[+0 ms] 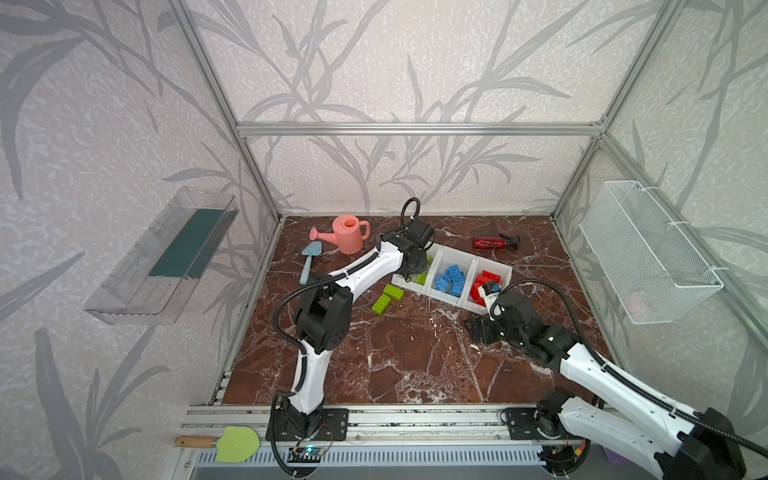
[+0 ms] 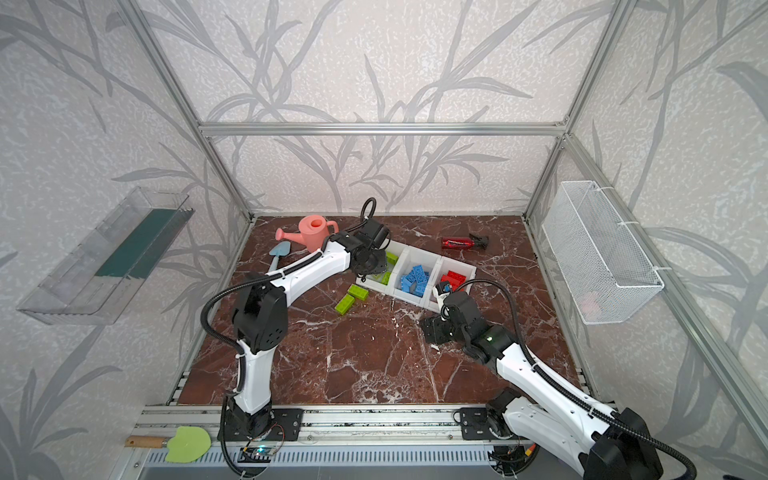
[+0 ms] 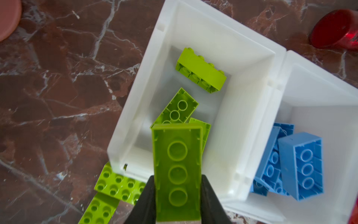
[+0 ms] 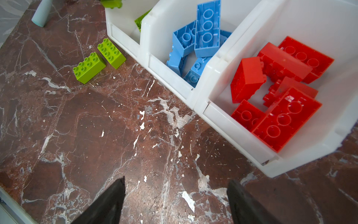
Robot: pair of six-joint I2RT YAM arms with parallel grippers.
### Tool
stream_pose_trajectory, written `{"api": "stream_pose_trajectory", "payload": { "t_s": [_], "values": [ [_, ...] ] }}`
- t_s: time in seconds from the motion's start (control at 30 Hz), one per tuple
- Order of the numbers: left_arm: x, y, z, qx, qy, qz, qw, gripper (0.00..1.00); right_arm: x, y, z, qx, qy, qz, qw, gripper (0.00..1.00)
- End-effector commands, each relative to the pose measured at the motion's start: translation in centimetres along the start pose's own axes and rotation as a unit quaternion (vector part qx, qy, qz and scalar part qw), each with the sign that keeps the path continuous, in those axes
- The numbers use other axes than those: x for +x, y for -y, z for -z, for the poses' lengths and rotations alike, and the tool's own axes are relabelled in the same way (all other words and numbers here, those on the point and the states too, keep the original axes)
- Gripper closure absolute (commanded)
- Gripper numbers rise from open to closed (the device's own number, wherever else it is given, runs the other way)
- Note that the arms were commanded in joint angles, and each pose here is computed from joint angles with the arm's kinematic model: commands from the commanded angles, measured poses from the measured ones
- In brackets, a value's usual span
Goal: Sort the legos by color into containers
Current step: 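Carry the green brick over the green compartment with the left gripper and release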
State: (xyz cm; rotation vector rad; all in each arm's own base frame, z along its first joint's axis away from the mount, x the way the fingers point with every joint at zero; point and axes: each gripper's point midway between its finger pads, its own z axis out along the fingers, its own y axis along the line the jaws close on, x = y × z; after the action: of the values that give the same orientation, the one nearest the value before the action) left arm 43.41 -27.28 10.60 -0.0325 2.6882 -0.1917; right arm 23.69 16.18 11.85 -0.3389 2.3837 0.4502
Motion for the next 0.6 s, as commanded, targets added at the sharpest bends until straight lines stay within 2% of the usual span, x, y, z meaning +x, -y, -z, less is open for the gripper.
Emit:
{"api": "stream_pose_trajectory", "payload": {
  "t_s": [0.0, 0.13, 0.23, 0.3, 0.47, 0.57],
  "values": [
    [-0.7, -0.2, -0.3, 0.001, -0.019, -0.019, 1.0, 0.69, 0.1, -0.1, -0.1, -0.007, 0.003, 0.003, 1.0, 0.16],
    [-1.6, 0.1, -1.3, 0.005, -0.03, -0.018, 0.999, 0.68, 0.2, -0.1, 0.0, -0.007, 0.003, 0.004, 1.0, 0.16],
    [-1.8, 0.6, -1.5, 0.016, -0.028, -0.018, 0.999, 0.64, 0.0, -0.1, 0.1, -0.005, 0.006, 0.005, 1.0, 0.16],
    [-2.0, 1.0, -1.4, 0.026, -0.025, -0.019, 0.999, 0.58, -0.2, -0.1, 0.2, -0.005, 0.005, 0.007, 1.0, 0.16],
    [-1.9, 1.7, -0.1, 0.046, -0.018, -0.027, 0.998, 0.34, -0.4, -0.3, 0.7, -0.008, 0.008, 0.008, 1.0, 0.15],
    [-1.7, 1.4, 1.6, 0.053, -0.004, -0.024, 0.998, 0.26, -0.6, -0.6, 1.0, -0.017, 0.013, 0.004, 1.0, 0.15]
  ]
}}
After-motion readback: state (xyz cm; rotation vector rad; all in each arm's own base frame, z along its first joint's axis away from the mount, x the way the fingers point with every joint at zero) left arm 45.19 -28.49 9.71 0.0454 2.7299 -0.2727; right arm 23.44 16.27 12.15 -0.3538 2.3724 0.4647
